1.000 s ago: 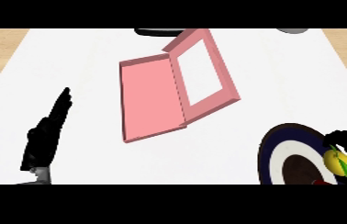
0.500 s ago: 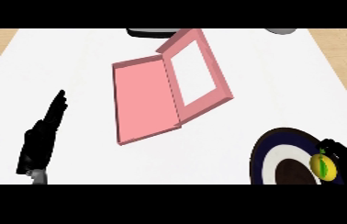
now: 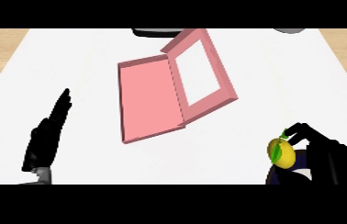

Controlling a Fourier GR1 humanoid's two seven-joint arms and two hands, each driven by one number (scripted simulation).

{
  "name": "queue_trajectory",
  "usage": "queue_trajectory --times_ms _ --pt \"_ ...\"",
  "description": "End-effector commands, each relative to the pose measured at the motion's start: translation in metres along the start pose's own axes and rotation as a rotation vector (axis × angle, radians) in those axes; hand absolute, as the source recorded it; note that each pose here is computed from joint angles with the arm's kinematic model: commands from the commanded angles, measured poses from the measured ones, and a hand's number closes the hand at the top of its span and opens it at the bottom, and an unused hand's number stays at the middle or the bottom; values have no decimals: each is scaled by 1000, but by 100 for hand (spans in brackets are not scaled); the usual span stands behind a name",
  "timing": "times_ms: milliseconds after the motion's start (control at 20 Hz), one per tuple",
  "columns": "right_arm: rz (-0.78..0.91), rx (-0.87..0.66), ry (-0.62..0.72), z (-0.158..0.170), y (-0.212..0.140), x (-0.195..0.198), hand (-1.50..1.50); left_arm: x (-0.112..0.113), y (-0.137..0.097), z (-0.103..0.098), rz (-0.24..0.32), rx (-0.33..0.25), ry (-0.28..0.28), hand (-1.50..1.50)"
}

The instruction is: Pick the lemon from the plate and place it in the cardboard box

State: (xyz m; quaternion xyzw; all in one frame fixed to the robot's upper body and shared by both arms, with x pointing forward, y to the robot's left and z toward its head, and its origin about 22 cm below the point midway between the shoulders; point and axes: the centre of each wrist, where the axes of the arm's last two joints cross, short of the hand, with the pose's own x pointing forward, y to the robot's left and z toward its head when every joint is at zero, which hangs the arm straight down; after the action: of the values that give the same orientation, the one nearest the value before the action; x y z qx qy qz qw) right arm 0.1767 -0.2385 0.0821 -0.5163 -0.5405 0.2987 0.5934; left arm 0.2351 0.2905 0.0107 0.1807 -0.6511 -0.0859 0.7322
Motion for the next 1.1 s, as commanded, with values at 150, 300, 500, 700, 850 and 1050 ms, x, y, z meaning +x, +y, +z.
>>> queue_trajectory --times_ms 150,300,500,700,850,1050 --pt "-288 -73 -147 33 -44 101 150 -3 -4 -6 -10 -37 -10 0" --pt "-288 -95 -183 38 -44 142 150 3 1 -13 -5 -29 -18 0" --pt "-296 -119 -178 29 -59 190 150 9 -13 -15 15 -32 -18 0" --pt "-294 -94 -139 6 -66 231 150 -4 -17 -10 1 -58 -27 0" --pt "-286 -70 -117 -33 -55 256 150 -1 -15 -17 -15 -42 -29 0" --pt "-273 -33 -96 -50 -41 279 150 1 -27 -9 9 -68 -25 0"
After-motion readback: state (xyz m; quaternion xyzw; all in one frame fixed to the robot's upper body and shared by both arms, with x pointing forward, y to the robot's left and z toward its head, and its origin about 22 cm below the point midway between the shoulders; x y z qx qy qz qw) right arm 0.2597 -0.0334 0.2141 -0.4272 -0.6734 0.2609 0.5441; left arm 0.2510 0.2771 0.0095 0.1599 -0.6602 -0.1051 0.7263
